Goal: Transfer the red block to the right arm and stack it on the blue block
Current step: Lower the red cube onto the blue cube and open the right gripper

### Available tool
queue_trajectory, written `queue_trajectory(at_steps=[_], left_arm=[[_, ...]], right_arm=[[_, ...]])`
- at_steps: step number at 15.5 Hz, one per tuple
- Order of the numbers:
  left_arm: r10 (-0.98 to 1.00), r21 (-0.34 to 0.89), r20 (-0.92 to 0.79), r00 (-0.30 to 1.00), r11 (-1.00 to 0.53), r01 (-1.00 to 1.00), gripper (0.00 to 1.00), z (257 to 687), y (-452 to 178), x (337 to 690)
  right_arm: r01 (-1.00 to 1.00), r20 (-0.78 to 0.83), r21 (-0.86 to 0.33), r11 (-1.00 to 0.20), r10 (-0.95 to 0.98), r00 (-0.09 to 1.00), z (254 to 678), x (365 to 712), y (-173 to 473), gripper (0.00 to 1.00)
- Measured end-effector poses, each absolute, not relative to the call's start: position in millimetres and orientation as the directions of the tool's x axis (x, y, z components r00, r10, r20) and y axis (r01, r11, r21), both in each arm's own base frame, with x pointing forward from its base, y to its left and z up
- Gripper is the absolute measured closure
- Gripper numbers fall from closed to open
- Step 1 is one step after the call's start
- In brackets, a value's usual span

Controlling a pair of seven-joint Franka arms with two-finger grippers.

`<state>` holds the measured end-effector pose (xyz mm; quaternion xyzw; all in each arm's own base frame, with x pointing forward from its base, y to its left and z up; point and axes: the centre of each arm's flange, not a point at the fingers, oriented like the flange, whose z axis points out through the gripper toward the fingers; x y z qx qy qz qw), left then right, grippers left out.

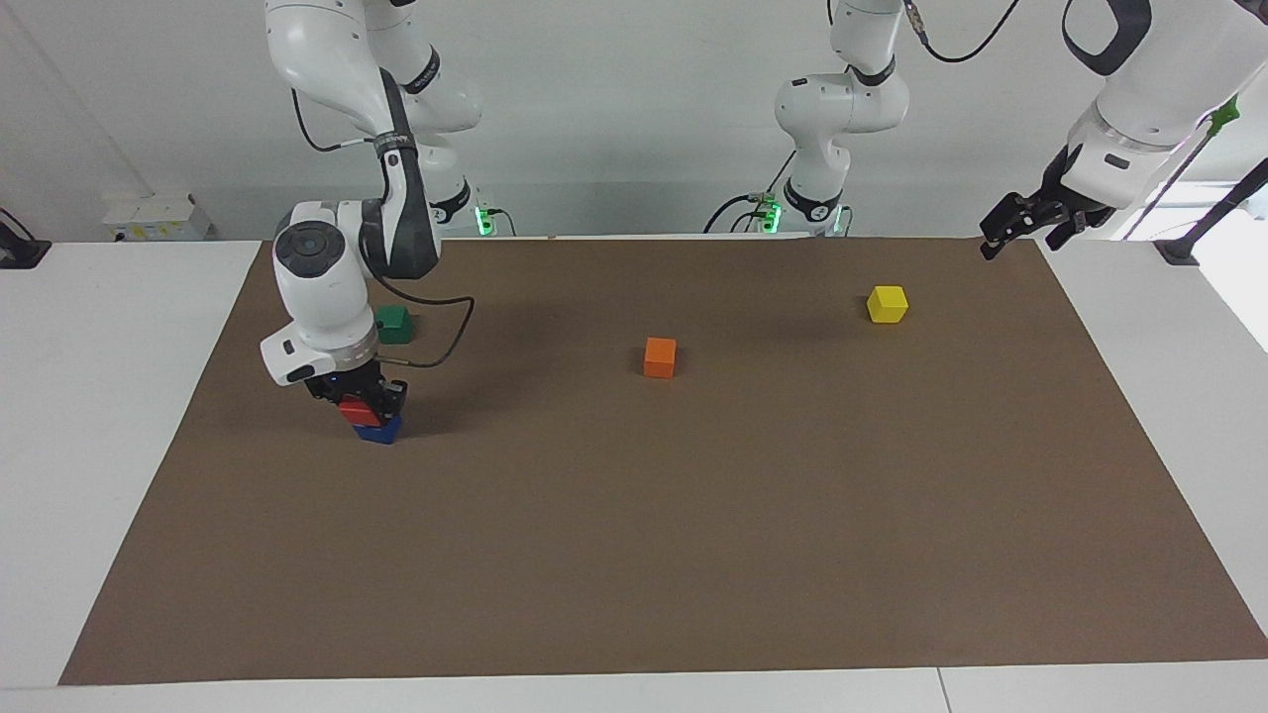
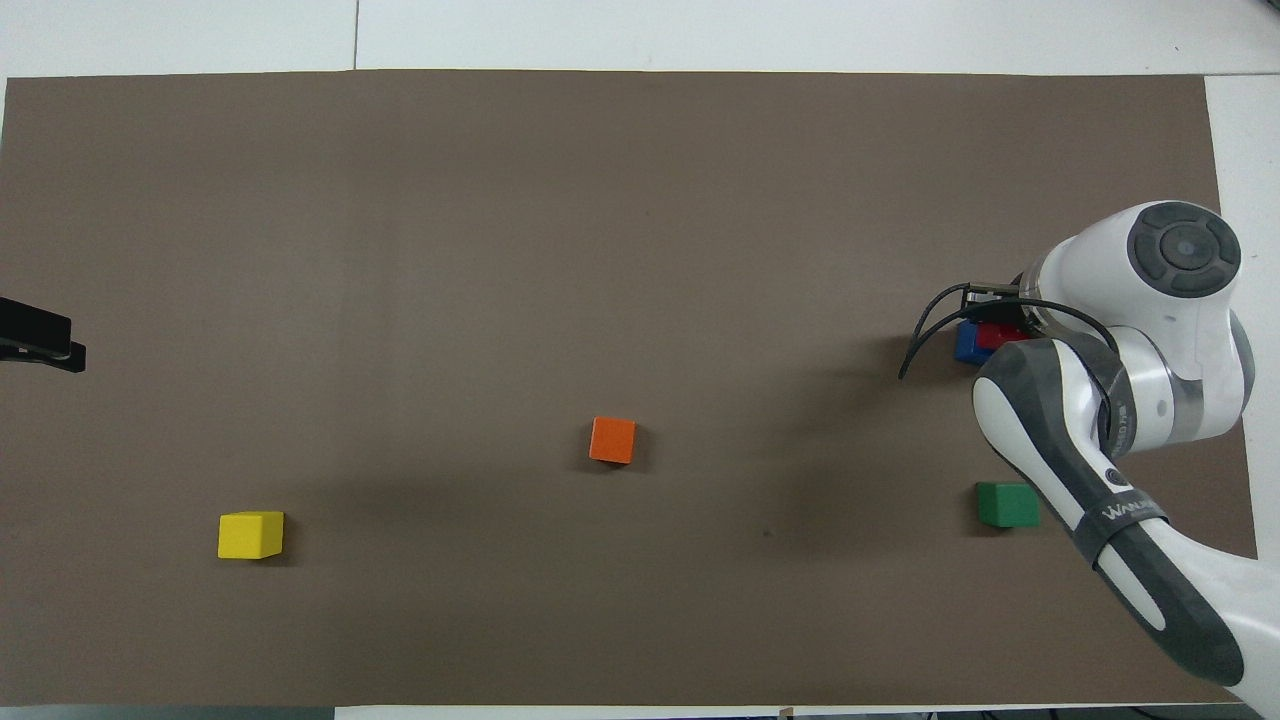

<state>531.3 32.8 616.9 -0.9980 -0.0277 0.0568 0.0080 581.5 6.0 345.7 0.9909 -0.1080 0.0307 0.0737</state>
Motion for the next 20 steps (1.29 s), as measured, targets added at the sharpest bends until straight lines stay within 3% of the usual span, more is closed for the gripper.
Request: queue_trajectory(at_steps=[20], left_arm=[[0.018, 0.024, -0.124, 0.992, -1.0, 0.021, 0.0, 613, 17, 531]], right_arm=[[-0.346, 0.088, 0.129, -0.929, -0.337, 0.937, 338, 583, 0, 0.39]])
